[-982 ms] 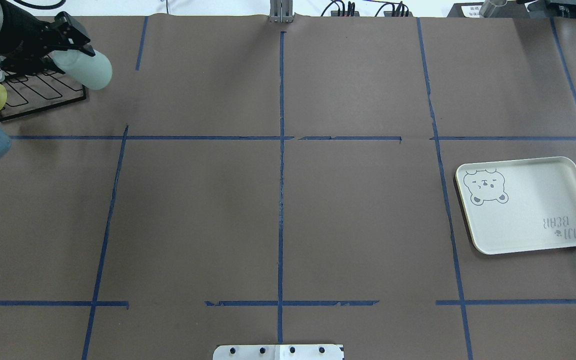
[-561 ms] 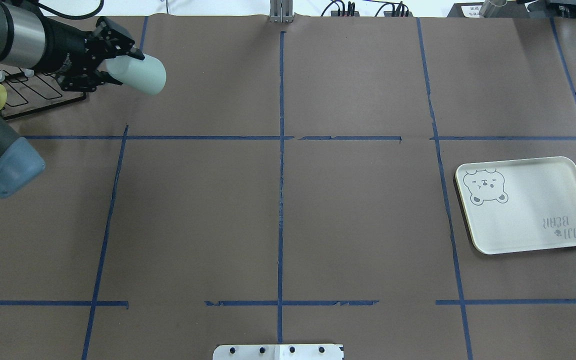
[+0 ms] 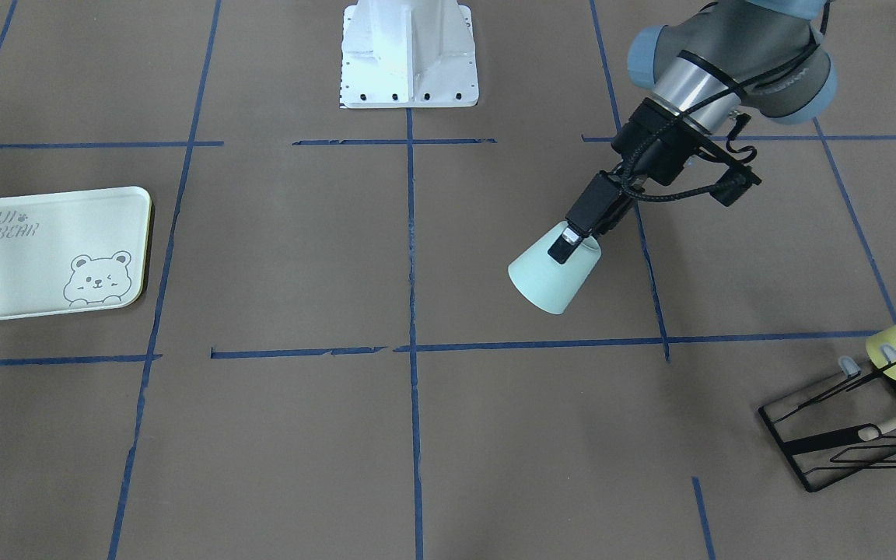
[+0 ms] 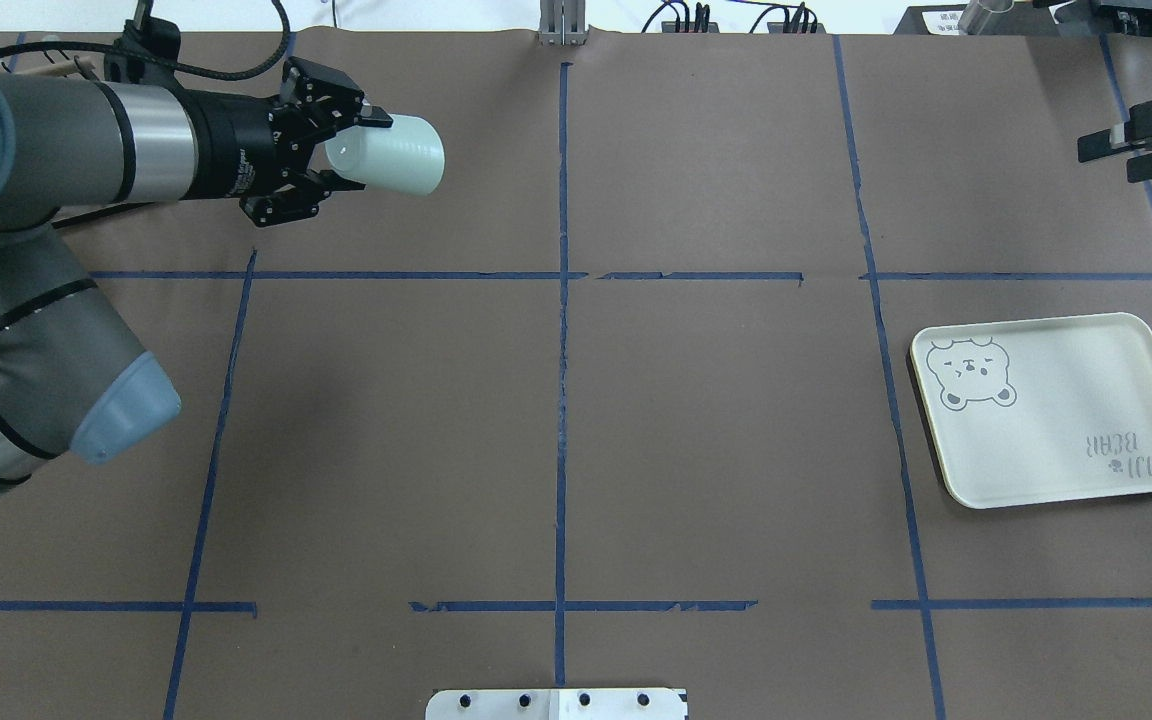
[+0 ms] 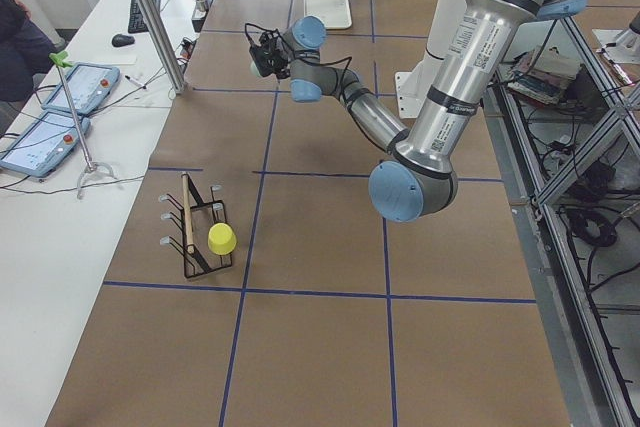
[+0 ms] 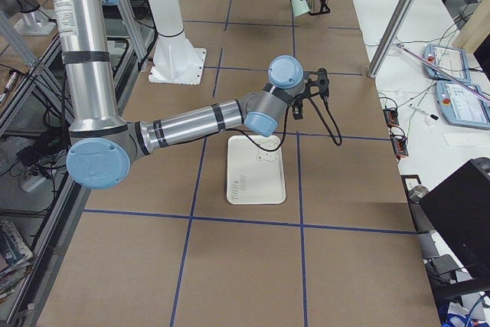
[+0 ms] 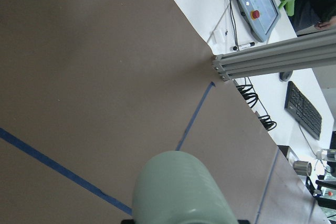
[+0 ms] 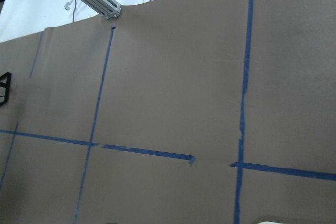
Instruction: Left arm grabs green cup and hands to right arm on tray
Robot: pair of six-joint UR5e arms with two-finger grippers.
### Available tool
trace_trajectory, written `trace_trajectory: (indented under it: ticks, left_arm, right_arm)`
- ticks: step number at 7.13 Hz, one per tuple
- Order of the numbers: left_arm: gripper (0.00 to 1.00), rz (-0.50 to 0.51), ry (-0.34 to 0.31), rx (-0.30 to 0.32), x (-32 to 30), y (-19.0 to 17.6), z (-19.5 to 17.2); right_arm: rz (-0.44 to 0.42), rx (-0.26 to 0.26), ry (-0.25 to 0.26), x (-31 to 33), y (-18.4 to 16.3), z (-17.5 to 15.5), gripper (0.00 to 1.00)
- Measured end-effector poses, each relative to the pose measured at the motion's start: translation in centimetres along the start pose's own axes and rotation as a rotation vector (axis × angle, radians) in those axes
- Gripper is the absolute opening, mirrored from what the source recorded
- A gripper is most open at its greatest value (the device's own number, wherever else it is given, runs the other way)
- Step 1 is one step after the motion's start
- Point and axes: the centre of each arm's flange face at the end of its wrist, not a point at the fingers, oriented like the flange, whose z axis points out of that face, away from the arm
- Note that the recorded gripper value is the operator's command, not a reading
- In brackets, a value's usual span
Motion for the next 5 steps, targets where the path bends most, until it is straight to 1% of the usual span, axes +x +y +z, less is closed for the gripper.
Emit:
trace_trajectory:
  ticks: [1, 2, 3, 4, 5]
  left_arm:
    - [0.2, -0.043, 0.056, -0.026, -0.1, 2.1, 0.4]
    - [0.2, -0.087, 0.11, -0.071, -0.1, 3.7, 0.3]
    - [0.2, -0.118, 0.163, -0.132, -0.2, 5.4, 0.0]
    - [0.2, -0.126, 0.211, -0.194, -0.4, 7.0, -0.3]
    - [0.19, -0.124, 0.266, -0.268, -0.6, 8.8, -0.9]
  right_arm:
    - [0.025, 0.037, -0.057, -1.9, 1.1, 1.6, 0.99]
    - [0.04, 0.07, -0.135, -4.0, 2.8, 3.8, 0.99]
    - [0.034, 0.077, -0.224, -6.0, 4.7, 5.9, 0.99]
    - [0.026, 0.058, -0.295, -8.3, 5.9, 7.5, 0.99]
    - [0.027, 0.021, -0.364, -11.7, 6.6, 9.0, 0.99]
